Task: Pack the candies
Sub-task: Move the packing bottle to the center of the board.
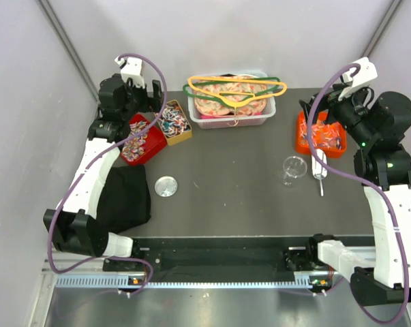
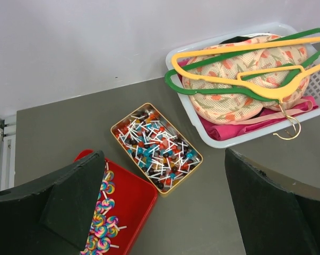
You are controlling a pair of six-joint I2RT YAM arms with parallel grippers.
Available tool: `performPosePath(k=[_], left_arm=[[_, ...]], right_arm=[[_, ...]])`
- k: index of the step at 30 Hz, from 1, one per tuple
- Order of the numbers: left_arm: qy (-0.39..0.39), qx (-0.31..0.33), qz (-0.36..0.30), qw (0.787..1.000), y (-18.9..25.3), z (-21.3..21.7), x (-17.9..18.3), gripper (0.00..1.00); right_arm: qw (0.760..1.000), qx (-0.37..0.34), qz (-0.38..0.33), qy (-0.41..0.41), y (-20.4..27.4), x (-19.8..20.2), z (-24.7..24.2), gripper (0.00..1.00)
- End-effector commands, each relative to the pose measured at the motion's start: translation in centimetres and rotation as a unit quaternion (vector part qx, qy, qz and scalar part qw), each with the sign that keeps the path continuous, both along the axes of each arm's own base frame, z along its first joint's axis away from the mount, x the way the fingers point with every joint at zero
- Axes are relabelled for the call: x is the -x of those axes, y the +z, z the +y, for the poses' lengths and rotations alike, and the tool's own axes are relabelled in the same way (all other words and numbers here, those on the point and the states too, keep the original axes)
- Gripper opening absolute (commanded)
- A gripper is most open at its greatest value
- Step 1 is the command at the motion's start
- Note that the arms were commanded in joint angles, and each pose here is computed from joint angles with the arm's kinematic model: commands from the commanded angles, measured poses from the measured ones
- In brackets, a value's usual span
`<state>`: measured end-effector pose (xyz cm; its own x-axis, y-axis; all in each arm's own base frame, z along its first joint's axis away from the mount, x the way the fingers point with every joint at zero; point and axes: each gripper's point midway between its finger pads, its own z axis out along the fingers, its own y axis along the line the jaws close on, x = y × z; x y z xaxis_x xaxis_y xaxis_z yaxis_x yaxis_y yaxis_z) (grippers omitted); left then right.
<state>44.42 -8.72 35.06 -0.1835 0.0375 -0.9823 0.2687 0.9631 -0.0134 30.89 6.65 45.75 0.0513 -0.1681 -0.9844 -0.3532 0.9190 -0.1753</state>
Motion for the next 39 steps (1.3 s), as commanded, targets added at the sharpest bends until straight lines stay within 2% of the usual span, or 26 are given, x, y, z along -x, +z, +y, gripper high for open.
performPosePath(k=[1, 7, 9, 13, 19, 23, 31, 35, 36, 39], left_arm=[[-0.017, 0.001, -0.041, 0.999, 2.3, -0.7, 0.1, 0.98], [-0.062, -0.010, -0.029, 0.998, 1.2, -2.4, 0.6, 0.99], [-0.084, -0.017, -0.020, 0.996, 0.1, -3.5, 0.8, 0.99], [-0.111, -0.044, -0.003, 0.993, -2.4, -5.6, 1.5, 0.99], [-0.139, -0.070, 0.012, 0.988, -5.6, -7.2, 2.2, 0.99], [-0.152, -0.069, 0.020, 0.986, -6.8, -8.0, 2.3, 0.99], [-0.164, -0.069, 0.027, 0.984, -7.6, -8.9, 2.5, 0.99], [-0.172, -0.069, 0.038, 0.982, -8.9, -9.3, 3.0, 0.99], [-0.174, -0.071, 0.037, 0.981, -9.0, -9.4, 3.1, 0.99], [-0.175, -0.075, 0.045, 0.981, -9.8, -9.5, 3.2, 0.99]], right_arm=[[1.000, 0.006, -0.029, 0.001, 1.4, 0.3, -0.1, 0.99], [0.999, 0.023, -0.021, -0.010, 0.6, -0.2, -0.6, 0.99], [0.998, 0.025, 0.005, -0.056, -0.6, -1.4, -2.1, 0.98], [0.986, 0.060, 0.095, -0.123, -6.7, -3.2, -4.6, 0.91], [0.970, 0.098, 0.152, -0.162, -15.1, -2.0, -6.6, 0.90], [0.958, 0.061, 0.193, -0.204, -17.7, -3.2, -9.9, 0.88], [0.952, 0.039, 0.251, -0.174, -20.4, -7.8, -10.0, 0.79], [0.950, 0.037, 0.276, -0.139, -22.8, -8.4, -9.0, 0.75], [0.949, 0.035, 0.286, -0.128, -23.3, -8.3, -8.5, 0.69], [0.944, 0.032, 0.318, -0.089, -25.3, -7.2, -7.2, 0.63]])
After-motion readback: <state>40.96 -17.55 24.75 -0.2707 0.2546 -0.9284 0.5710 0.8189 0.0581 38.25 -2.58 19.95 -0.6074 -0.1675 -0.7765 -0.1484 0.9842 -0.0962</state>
